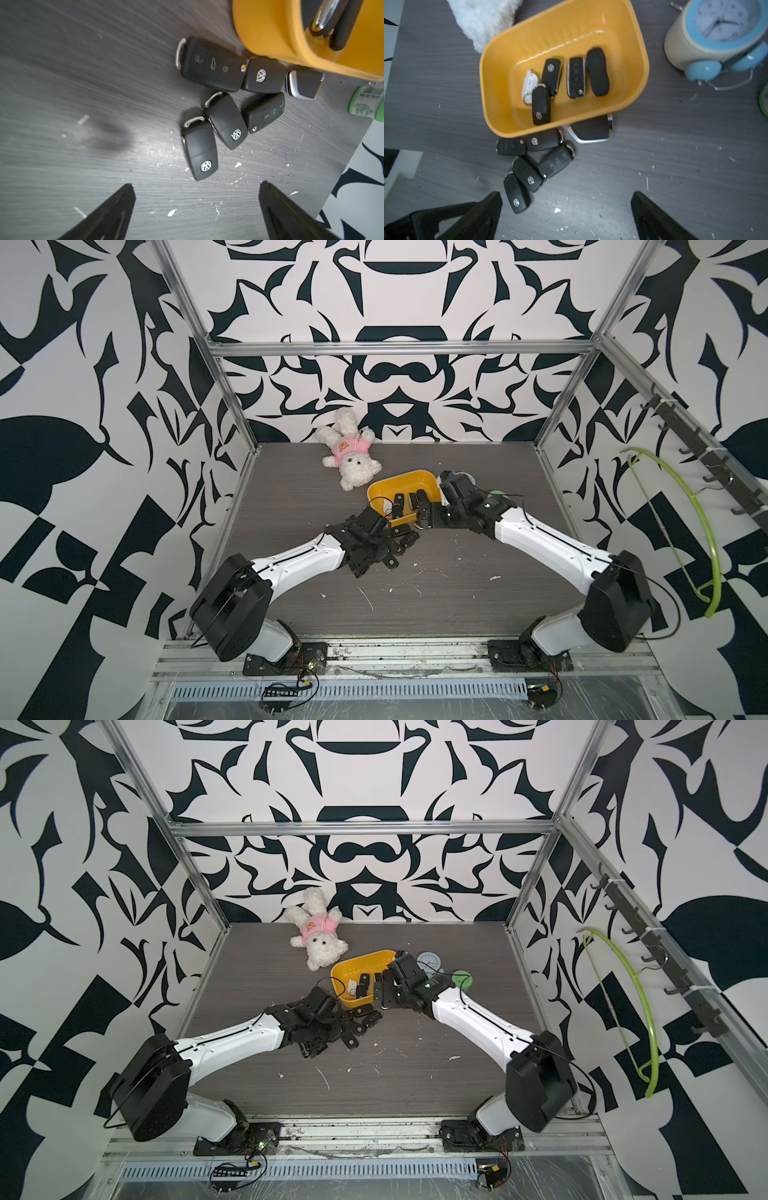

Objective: Place the car key into the storage box
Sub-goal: Pick up the car key from the center of the board.

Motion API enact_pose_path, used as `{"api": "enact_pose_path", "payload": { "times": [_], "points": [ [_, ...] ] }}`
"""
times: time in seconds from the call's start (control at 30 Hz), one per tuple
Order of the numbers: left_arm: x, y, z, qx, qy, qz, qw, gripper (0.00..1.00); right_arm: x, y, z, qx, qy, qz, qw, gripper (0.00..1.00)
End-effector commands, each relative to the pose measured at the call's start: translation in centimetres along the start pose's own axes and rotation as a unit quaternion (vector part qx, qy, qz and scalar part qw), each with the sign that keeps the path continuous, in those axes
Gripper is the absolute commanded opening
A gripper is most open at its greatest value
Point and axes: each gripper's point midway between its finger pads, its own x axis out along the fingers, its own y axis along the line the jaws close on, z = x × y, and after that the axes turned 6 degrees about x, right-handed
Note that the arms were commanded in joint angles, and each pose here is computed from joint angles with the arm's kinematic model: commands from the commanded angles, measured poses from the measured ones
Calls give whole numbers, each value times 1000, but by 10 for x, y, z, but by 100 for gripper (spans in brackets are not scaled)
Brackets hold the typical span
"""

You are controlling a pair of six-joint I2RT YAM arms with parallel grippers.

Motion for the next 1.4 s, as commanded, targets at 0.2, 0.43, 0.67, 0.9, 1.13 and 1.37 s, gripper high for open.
{"api": "enact_pose_path", "payload": {
  "times": [0.2, 0.43, 0.67, 0.9, 1.13, 1.37],
  "points": [
    [7, 6, -11, -78, -7, 71, 994, 90, -39, -35, -20, 54, -45, -20, 997, 100],
    [21, 2, -16, -86, -7, 94, 992, 65, -48, -34, -11, 54, -67, -19, 996, 100],
    [37, -4, -13, -90, -5, 102, 991, 57, -47, -37, -15, 52, -62, -22, 996, 100],
    [48, -3, -16, -97, 5, 110, 989, 58, -50, -41, -18, 55, -67, -24, 996, 100],
    [54, 11, -22, -110, 10, 129, 985, 58, -47, -42, -18, 53, -65, -30, 996, 100],
    [59, 17, -22, -113, 13, 142, 983, 61, -46, -44, -19, 53, -62, -35, 996, 100]
  ]
}}
